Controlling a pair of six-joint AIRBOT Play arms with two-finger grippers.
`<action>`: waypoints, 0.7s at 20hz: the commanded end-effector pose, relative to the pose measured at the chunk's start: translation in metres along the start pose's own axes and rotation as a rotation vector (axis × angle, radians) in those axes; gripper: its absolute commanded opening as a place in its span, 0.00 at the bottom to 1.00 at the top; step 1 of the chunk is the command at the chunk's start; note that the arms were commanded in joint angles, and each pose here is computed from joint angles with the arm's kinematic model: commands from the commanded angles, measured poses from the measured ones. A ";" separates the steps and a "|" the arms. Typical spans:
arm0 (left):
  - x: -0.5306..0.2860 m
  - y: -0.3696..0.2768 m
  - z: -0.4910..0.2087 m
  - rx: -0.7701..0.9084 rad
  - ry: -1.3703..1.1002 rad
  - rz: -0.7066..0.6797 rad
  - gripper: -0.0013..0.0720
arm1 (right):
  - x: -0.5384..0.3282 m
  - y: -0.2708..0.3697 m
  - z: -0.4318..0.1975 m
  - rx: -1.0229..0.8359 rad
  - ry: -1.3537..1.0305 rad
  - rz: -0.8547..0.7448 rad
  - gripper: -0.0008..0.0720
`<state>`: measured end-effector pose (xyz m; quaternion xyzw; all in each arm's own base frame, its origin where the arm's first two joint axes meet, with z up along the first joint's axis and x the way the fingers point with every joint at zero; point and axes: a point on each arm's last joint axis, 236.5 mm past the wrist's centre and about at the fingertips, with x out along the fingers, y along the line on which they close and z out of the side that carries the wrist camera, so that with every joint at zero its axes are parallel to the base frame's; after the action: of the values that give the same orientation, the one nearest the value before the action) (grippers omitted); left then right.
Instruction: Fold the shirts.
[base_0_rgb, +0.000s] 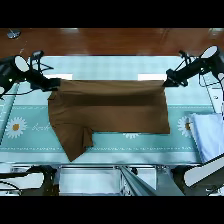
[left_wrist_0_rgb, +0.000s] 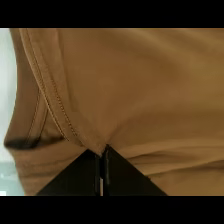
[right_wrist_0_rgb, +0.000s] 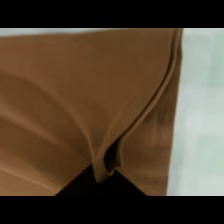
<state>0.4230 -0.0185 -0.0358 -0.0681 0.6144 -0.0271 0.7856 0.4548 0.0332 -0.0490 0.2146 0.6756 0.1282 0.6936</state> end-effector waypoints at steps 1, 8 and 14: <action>0.018 0.013 -0.038 0.040 0.153 0.026 0.05 | 0.022 -0.018 -0.035 0.023 0.124 -0.043 0.05; -0.007 0.043 -0.074 -0.010 0.314 0.079 0.98 | -0.028 -0.019 -0.038 0.017 0.072 -0.087 0.86; -0.019 0.068 -0.175 -0.347 0.255 -0.114 0.98 | -0.077 -0.090 -0.103 0.303 -0.177 -0.119 0.86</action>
<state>0.2846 0.0357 -0.0584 -0.1331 0.7278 0.0019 0.6727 0.3693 -0.0482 -0.0207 0.2328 0.6783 0.0158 0.6968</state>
